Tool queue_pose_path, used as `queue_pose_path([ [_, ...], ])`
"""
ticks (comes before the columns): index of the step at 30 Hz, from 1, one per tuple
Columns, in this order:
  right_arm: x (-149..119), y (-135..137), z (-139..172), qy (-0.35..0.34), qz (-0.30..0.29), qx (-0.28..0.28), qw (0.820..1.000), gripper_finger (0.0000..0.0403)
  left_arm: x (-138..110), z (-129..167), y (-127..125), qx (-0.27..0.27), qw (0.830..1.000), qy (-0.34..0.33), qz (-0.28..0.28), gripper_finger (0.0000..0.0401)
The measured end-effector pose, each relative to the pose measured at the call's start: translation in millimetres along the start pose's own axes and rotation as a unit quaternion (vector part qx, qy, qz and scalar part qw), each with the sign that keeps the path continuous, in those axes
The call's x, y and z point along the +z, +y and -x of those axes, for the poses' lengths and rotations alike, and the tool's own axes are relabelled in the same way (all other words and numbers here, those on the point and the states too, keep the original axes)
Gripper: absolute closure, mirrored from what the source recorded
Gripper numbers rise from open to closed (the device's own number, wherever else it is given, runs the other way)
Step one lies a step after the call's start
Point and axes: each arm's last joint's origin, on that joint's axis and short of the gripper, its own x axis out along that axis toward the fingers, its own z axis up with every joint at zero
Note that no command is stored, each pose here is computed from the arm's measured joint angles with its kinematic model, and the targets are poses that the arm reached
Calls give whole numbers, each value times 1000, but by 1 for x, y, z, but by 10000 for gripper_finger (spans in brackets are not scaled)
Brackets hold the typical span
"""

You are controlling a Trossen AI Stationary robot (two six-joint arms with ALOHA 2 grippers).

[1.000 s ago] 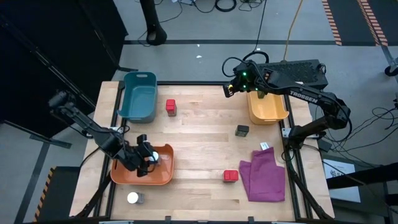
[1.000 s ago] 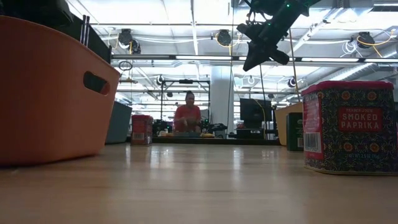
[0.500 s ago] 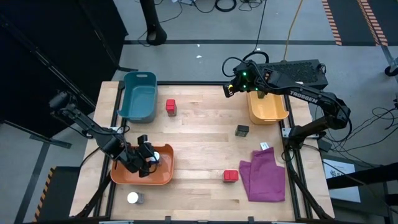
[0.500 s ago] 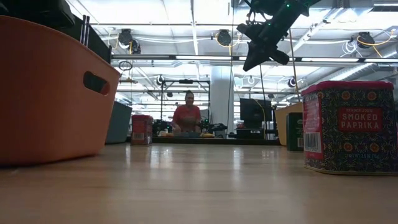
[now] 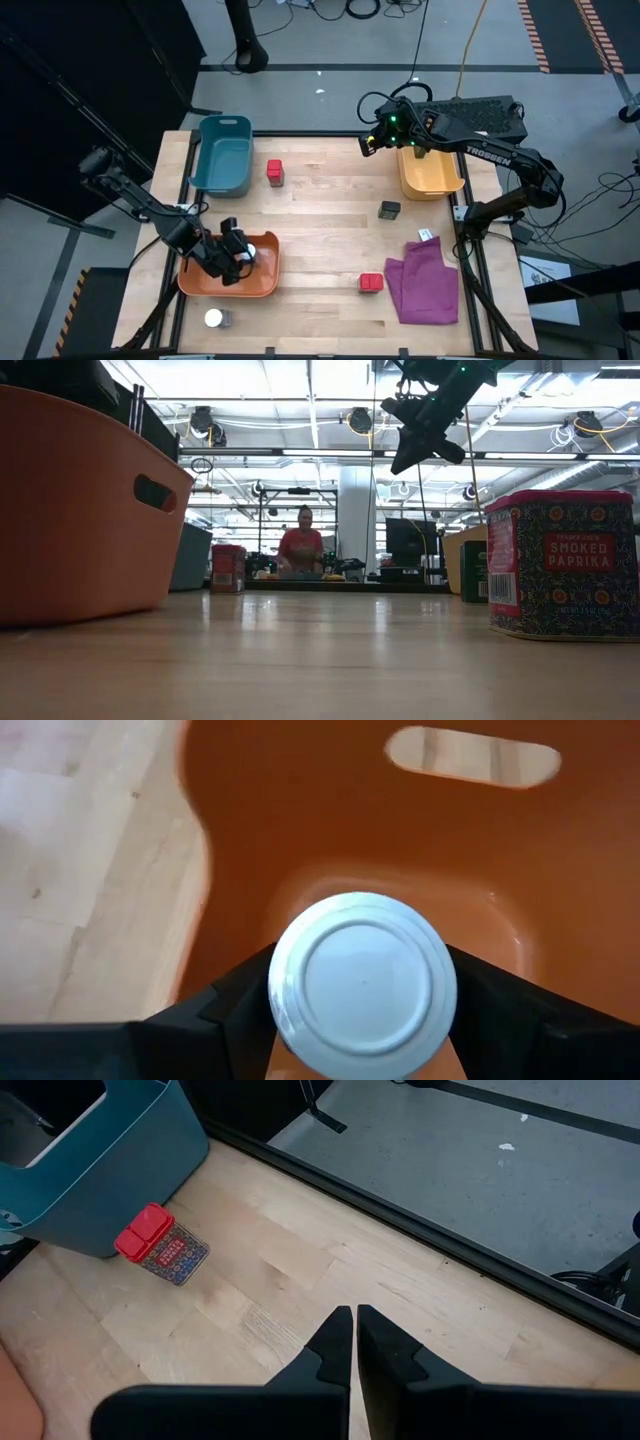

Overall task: Sort spices by type
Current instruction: Put the top white seasoning bottle into the orange bin, then put the top red seasoning can into the blue bin

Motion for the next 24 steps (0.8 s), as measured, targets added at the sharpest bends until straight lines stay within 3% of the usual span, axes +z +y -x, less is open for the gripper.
queue_pose_path([
  [24, 0, 0, 0, 0, 2, 0, 1000, 403, 11, 12, -2, -10, 1000, -10, -5, 153],
])
